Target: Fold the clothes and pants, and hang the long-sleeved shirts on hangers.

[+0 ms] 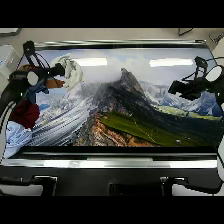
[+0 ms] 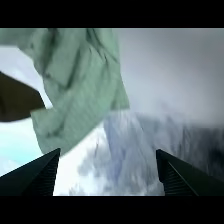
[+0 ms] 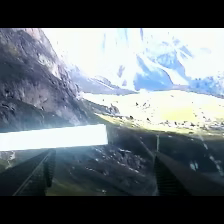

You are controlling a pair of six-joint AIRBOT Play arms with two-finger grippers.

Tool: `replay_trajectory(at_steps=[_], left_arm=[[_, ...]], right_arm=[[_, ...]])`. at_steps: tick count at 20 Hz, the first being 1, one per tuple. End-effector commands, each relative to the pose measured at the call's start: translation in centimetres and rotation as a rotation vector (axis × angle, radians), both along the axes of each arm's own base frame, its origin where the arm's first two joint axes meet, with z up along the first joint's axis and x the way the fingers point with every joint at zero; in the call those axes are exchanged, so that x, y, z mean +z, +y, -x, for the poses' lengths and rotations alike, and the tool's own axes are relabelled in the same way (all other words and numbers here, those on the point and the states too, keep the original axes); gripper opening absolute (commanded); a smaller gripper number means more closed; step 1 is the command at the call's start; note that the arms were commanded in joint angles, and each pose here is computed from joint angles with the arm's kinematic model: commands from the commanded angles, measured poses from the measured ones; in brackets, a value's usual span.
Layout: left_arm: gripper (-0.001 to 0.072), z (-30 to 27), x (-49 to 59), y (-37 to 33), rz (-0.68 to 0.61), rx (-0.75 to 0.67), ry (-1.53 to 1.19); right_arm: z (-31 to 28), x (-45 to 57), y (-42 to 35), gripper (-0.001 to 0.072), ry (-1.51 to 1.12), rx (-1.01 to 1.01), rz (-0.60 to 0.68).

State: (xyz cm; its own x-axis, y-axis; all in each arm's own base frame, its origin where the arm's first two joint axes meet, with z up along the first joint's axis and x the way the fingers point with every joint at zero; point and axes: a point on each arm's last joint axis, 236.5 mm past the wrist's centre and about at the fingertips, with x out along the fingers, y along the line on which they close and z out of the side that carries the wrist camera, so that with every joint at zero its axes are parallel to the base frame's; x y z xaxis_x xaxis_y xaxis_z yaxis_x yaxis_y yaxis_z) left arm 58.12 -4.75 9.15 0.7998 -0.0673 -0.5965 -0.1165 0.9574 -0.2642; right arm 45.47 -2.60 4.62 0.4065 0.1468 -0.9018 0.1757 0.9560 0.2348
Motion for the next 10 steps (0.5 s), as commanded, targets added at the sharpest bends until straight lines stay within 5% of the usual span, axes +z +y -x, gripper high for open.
replay_trajectory(at_steps=[1,4,10], left_arm=[[0.0703,-5.5,-3.7,6.7,0.095,0.155,0.086],[0.0714,-5.2,-12.1,6.2,0.287,0.153,0.341],[0.0714,-5.3,-17.7,-0.4,0.547,0.005,0.424]], right_arm=[[1.2,-1.6,0.3,0.0677,0.081,0.018,-0.013],[2.1,-2.9,0.6,0.0677,0.145,0.028,-0.025],[2.1,-3.4,1.1,0.0676,0.161,0.03,-0.05]])
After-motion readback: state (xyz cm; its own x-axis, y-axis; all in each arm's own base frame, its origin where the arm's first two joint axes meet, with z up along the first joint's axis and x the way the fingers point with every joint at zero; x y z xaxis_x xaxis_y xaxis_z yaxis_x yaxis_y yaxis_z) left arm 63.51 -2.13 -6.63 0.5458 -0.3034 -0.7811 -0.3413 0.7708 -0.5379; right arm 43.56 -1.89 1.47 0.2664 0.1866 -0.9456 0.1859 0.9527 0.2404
